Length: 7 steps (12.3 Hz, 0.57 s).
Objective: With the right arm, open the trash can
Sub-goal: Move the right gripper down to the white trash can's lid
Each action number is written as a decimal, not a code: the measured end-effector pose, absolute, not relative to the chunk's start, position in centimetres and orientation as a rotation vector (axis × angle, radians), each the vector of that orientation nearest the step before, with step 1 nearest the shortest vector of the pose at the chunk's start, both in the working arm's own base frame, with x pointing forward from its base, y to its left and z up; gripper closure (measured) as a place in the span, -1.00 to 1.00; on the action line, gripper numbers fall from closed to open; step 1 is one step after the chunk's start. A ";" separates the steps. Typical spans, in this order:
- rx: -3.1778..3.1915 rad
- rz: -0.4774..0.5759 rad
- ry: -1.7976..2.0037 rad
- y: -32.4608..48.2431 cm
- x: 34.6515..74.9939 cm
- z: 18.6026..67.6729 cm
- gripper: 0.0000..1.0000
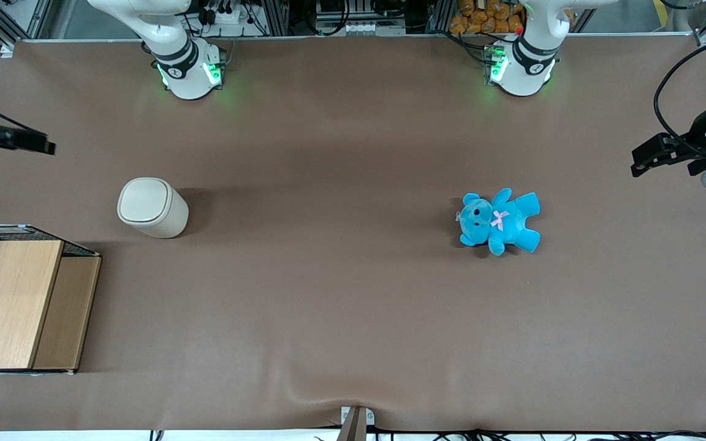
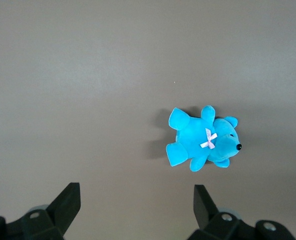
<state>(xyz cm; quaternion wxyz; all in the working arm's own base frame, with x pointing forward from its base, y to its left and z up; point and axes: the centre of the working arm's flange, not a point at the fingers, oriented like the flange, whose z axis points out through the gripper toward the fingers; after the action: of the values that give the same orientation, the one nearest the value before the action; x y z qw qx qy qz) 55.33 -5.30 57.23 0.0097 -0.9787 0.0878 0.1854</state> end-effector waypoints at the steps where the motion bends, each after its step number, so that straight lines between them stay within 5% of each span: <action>1: -3.042 0.649 0.275 -5.4 55.7 55.0 -1.00; 7: -2.976 0.913 0.268 -5.2 56.2 45.1 -0.92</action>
<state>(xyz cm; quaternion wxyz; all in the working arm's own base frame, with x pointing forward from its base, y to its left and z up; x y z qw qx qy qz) 56.16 -5.15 45.10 0.0084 -0.9525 0.0857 0.2921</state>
